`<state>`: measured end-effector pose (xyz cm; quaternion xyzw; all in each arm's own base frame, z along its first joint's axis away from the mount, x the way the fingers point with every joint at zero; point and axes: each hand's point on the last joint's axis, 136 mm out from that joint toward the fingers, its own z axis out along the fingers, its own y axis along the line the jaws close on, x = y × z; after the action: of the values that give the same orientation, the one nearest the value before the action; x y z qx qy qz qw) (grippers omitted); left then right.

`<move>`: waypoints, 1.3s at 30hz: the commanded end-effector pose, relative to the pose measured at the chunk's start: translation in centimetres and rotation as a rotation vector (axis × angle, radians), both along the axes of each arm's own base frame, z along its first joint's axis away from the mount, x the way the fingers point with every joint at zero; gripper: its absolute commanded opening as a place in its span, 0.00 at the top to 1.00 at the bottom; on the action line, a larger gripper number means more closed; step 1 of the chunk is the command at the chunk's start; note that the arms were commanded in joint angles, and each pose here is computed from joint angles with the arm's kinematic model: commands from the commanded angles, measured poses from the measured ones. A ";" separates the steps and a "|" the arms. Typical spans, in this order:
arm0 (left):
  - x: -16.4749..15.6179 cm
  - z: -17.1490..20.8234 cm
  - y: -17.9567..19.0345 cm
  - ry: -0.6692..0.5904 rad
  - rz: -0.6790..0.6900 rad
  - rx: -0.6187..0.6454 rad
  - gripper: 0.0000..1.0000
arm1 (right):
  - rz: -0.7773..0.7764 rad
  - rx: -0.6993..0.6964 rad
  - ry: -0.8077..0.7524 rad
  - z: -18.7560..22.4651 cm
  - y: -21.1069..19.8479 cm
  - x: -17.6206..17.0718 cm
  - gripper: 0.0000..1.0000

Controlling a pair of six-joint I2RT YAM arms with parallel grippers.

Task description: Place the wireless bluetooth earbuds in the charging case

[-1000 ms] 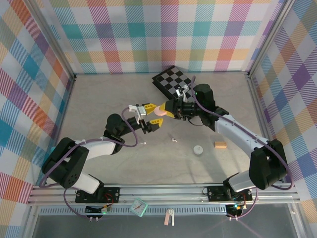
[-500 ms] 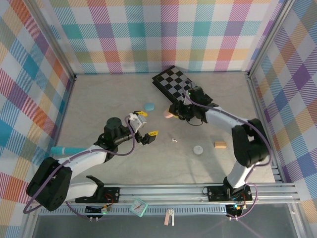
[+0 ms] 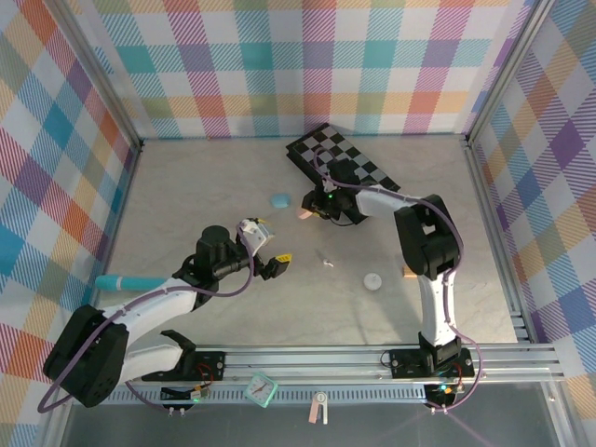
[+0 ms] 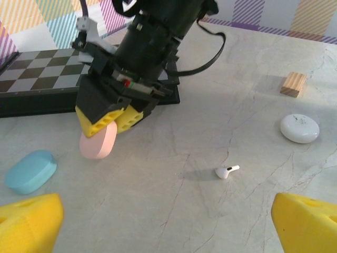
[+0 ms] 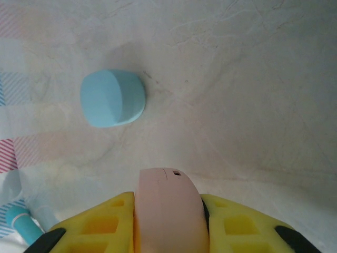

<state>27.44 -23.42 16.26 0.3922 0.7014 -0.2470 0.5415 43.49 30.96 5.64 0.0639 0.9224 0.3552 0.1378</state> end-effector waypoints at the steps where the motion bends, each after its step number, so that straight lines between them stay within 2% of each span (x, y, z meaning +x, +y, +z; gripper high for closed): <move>1: -0.5 -0.3 -0.1 -0.004 -0.013 0.017 0.00 | 0.014 -0.032 0.003 -0.6 0.4 0.5 0.75; 3: -0.5 -0.3 -0.4 -0.008 -0.023 0.013 0.00 | 0.015 -0.054 0.003 -0.8 0.2 0.7 0.71; 8: -0.7 -0.2 -1.3 -0.015 -0.052 0.009 0.00 | 0.021 -0.157 -0.093 1.6 -1.7 0.7 0.40; 10: -0.8 -0.1 -1.7 -0.017 -0.062 0.007 0.00 | 0.027 -0.195 -0.138 3.1 -2.7 0.2 0.32; 15: -0.7 0.1 -2.7 -0.023 -0.092 -0.003 0.00 | 0.031 -0.275 -0.237 6.3 -5.8 -2.5 0.23; 20: -0.6 0.7 -3.2 -0.037 -0.117 -0.014 0.00 | 0.098 -0.498 -0.225 6.2 -11.3 -7.9 0.13; 24: -0.8 0.9 -3.5 -0.042 -0.140 -0.010 0.00 | 0.266 -0.668 -0.058 4.7 -15.3 -13.9 0.10; 29: -1.0 1.1 -3.6 -0.042 -0.153 -0.012 0.00 | 0.414 -0.739 0.185 3.5 -17.1 -19.3 0.10; 39: -1.2 1.6 -3.3 -0.052 -0.148 -0.002 0.00 | 0.518 -0.821 0.417 -0.9 -18.0 -21.6 0.12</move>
<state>26.43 -26.35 16.00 0.4364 0.6764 -0.2764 0.5251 23.00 13.66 5.23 -0.1432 0.9862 -0.0112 -0.0827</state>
